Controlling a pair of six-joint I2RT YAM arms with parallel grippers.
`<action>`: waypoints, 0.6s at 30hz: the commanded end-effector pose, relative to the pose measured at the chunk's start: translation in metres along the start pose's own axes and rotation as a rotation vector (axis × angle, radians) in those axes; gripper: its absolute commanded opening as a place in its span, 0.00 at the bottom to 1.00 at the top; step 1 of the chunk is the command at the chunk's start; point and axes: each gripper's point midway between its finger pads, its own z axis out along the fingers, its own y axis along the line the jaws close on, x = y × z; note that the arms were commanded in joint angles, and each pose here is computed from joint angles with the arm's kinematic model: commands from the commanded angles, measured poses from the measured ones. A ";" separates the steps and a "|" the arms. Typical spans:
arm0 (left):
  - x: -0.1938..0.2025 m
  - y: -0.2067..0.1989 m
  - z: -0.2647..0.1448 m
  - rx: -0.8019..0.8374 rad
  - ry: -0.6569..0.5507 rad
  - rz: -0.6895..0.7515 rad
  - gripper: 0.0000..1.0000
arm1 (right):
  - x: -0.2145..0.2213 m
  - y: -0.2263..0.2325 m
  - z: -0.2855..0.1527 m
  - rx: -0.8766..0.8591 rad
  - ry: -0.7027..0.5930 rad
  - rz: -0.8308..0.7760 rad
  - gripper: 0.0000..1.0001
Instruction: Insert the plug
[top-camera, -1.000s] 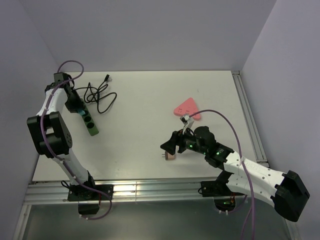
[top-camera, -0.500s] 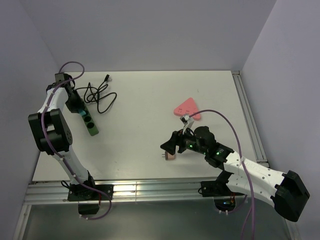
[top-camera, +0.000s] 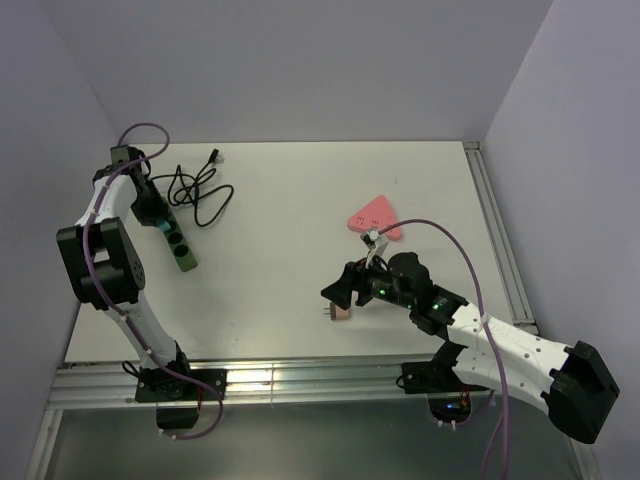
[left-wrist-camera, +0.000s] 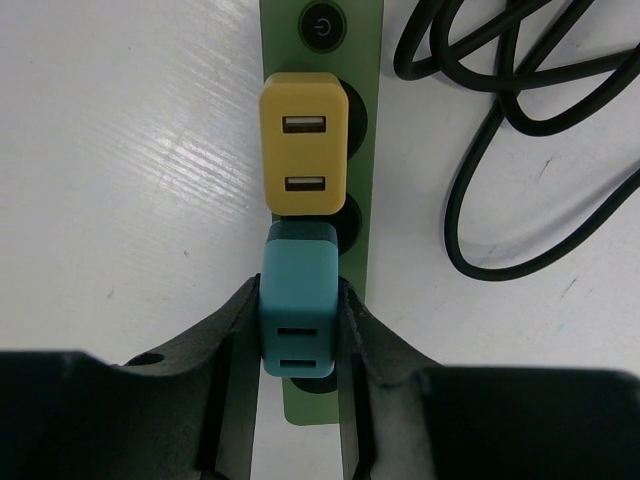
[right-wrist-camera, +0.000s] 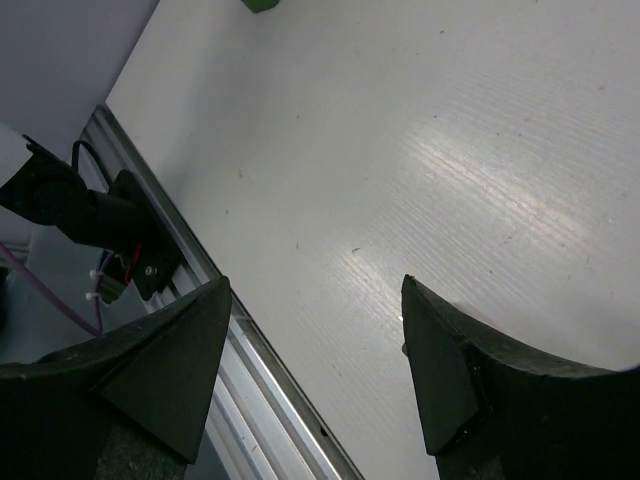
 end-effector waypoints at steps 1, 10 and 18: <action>-0.005 0.005 0.003 -0.024 -0.012 0.013 0.00 | -0.011 0.004 0.000 -0.024 -0.042 -0.014 0.76; -0.001 0.004 0.018 -0.017 0.023 0.008 0.00 | -0.011 0.003 -0.001 -0.020 -0.045 -0.012 0.76; 0.002 0.007 0.031 -0.034 0.045 0.012 0.00 | -0.010 0.002 0.000 -0.017 -0.044 -0.008 0.76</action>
